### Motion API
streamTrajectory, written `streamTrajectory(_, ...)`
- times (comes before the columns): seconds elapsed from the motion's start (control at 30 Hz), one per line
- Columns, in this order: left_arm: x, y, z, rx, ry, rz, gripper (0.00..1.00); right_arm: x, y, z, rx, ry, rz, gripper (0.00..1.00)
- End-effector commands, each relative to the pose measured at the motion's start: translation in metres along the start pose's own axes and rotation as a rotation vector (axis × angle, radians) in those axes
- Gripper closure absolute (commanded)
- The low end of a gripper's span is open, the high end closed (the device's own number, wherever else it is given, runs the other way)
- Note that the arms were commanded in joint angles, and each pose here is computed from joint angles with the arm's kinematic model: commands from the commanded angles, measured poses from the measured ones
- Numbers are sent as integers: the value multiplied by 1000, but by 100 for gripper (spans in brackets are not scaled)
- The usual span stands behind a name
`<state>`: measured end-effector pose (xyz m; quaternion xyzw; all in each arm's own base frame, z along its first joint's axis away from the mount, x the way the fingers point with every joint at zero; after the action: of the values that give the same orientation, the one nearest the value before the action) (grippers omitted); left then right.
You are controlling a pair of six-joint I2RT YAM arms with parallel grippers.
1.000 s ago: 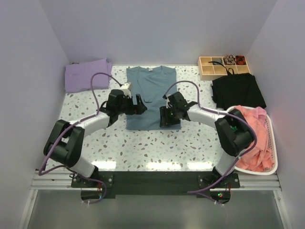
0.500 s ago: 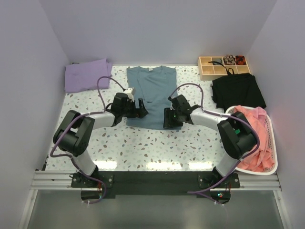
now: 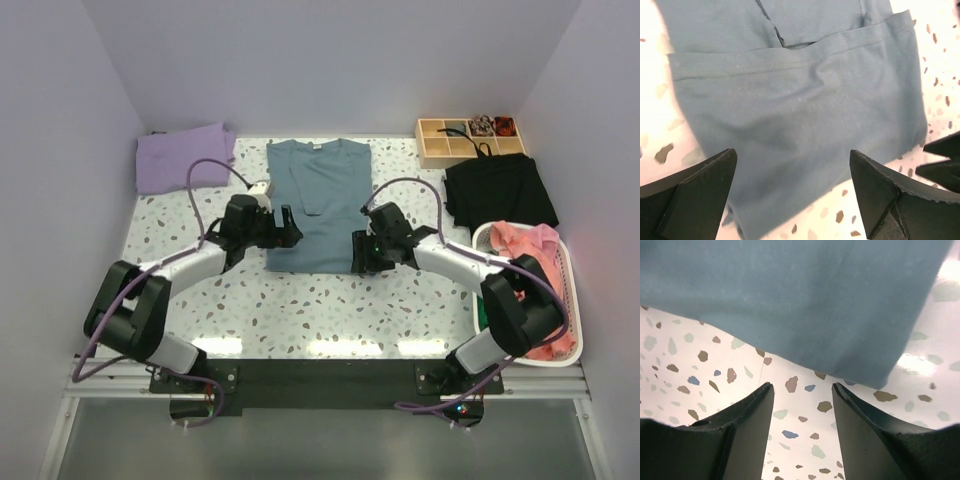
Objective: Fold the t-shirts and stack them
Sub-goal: Fold the folded rectangular tshirt in 1/3 of the way, then grab one side of the 2/3 rectangular tshirt with both arms
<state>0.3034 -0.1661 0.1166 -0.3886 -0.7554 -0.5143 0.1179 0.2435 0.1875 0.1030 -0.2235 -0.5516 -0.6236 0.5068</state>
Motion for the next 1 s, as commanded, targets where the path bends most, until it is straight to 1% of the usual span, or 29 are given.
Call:
streamTrajectory(0.0, 29, -2, 4, 18, 60, -26, 0, 37, 39, -1, 14, -109, -149, 45)
streamTrajectory(0.03, 35, -4, 4, 17, 66, -34, 0, 40, 43, -6, 8, -142, -162, 45)
streamTrajectory(0.1, 40, -19, 14, 32, 114, -7, 0, 43, 47, -18, -29, -188, -156, 45)
streamTrajectory(0.3, 52, -50, 29, 89, 167, 6, 0, 40, 41, -54, -150, -158, -142, 44)
streamTrajectory(0.5, 57, -61, 33, 155, 170, -16, 0, 33, 34, -63, -167, -143, -114, 44)
streamTrajectory(0.63, 53, -66, 32, 186, 130, -8, 0, 26, 28, -67, -176, -135, -83, 44)
streamTrajectory(0.77, 45, -75, 29, 221, 27, 38, 0, 16, 21, -68, -201, -94, -49, 44)
streamTrajectory(0.83, 40, -77, 32, 246, 18, 50, 0, 12, 17, -67, -221, -83, -28, 44)
streamTrajectory(0.97, 35, -86, 36, 266, -10, 71, 9, 4, 11, -66, -251, -54, 2, 44)
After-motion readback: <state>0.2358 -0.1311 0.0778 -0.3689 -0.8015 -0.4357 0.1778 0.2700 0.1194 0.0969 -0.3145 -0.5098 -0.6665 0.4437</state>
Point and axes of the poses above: each gripper's point midway between its finger pads, its own x axis back along the fingers, its own z axis along the line the jaws close on, y = z × x, the point moved 7 cm from there along x, back along the fingers, and after that the axes turned 2 degrees about x, right-handed, at the moved point
